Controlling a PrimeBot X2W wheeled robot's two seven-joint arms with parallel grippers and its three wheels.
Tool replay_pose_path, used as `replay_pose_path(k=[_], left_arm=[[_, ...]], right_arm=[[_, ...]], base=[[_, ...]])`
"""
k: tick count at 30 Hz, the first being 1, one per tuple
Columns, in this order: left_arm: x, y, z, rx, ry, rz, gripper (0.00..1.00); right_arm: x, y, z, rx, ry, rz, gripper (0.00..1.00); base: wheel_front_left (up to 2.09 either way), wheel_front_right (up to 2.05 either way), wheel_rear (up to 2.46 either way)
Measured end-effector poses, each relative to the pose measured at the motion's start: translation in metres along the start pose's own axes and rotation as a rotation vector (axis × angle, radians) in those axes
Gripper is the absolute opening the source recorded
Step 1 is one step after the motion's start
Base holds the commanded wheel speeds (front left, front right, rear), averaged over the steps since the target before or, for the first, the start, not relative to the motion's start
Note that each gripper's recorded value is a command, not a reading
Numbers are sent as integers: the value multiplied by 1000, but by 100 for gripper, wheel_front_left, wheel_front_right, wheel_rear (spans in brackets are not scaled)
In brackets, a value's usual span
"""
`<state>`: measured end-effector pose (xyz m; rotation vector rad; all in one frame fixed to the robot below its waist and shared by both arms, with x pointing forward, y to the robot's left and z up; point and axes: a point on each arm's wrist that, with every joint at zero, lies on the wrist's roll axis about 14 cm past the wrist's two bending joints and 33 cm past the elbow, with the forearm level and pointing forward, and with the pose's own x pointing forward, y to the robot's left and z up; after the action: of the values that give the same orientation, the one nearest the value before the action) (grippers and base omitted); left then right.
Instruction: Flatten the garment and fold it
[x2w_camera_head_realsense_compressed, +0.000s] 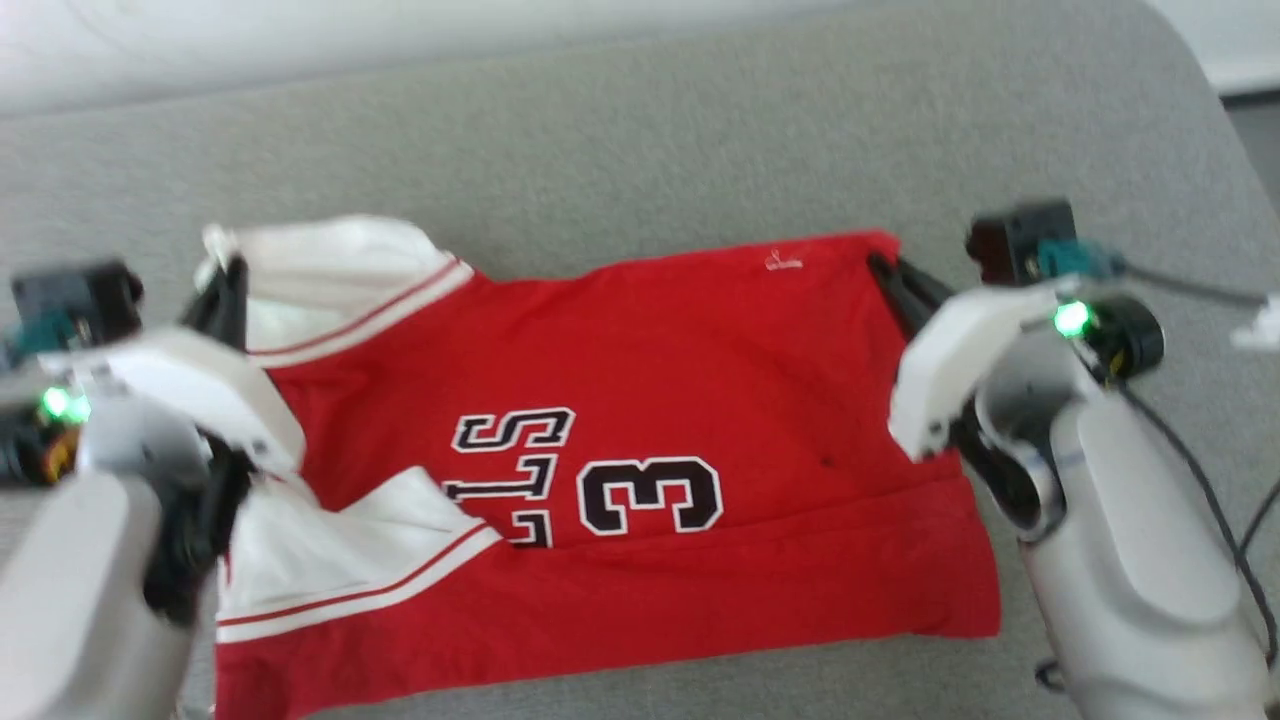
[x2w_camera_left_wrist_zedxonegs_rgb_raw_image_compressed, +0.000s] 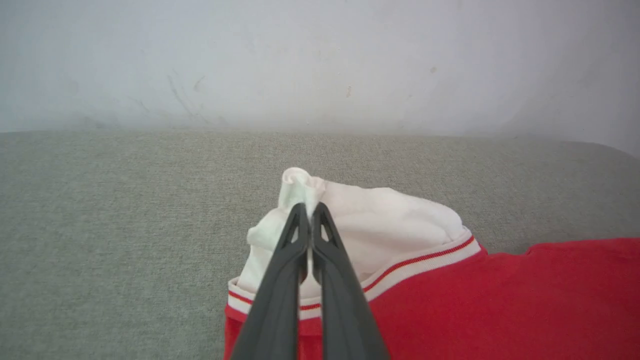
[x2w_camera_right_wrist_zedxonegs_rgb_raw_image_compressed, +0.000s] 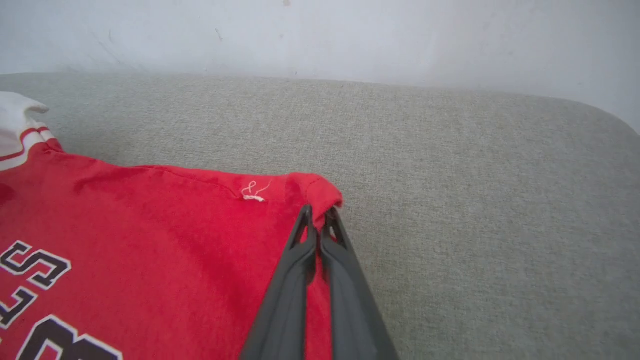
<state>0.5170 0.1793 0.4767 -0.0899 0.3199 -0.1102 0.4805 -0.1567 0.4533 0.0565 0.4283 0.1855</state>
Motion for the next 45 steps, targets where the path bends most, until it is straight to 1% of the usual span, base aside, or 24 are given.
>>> replay_pose_path(k=[5,9,12,17,20,26,31,32,33,34,35,36,41,45], left_arm=[[-46,0,-9,-58,-28,11,0],[-80,5,-30,-100,8,35,0],[-101,10,-49,-149,49,69,0],[-131,17,-81,-212,126,117,0],[-141,16,-99,-262,167,135,0],[-151,15,-136,-296,271,150,0],[-149,15,-145,-297,283,141,0],[-147,14,-145,-297,282,135,0],[-147,14,-146,-297,281,136,13],[-147,14,-146,-298,275,135,40],[-147,14,-146,-299,272,138,97],[-147,14,-145,-298,269,137,100],[-149,4,-132,-289,198,102,100],[-149,7,-102,-222,25,103,100]], right_arm=[[-23,3,-8,0,-46,10,0],[-35,6,-20,-7,-38,18,0],[-43,4,-27,-16,-19,16,0],[-54,2,-47,-53,61,20,0],[-59,-5,-64,-81,137,10,0],[-66,-5,-102,-112,314,22,0],[-66,-4,-112,-112,366,32,0],[-66,-3,-112,-110,372,33,4],[-66,-3,-112,-107,372,34,29],[-67,-3,-111,-104,371,34,76],[-68,-3,-111,-96,373,32,100],[-69,-2,-111,-85,375,31,100],[-84,4,-111,6,335,21,100],[-93,10,-92,104,196,-5,100]], base=[[0,0,0],[0,0,0],[0,0,0],[0,0,0],[0,0,0],[0,0,0],[0,0,0],[0,0,0],[0,0,0],[0,0,0],[0,0,0],[0,0,0],[0,0,0],[0,0,0]])
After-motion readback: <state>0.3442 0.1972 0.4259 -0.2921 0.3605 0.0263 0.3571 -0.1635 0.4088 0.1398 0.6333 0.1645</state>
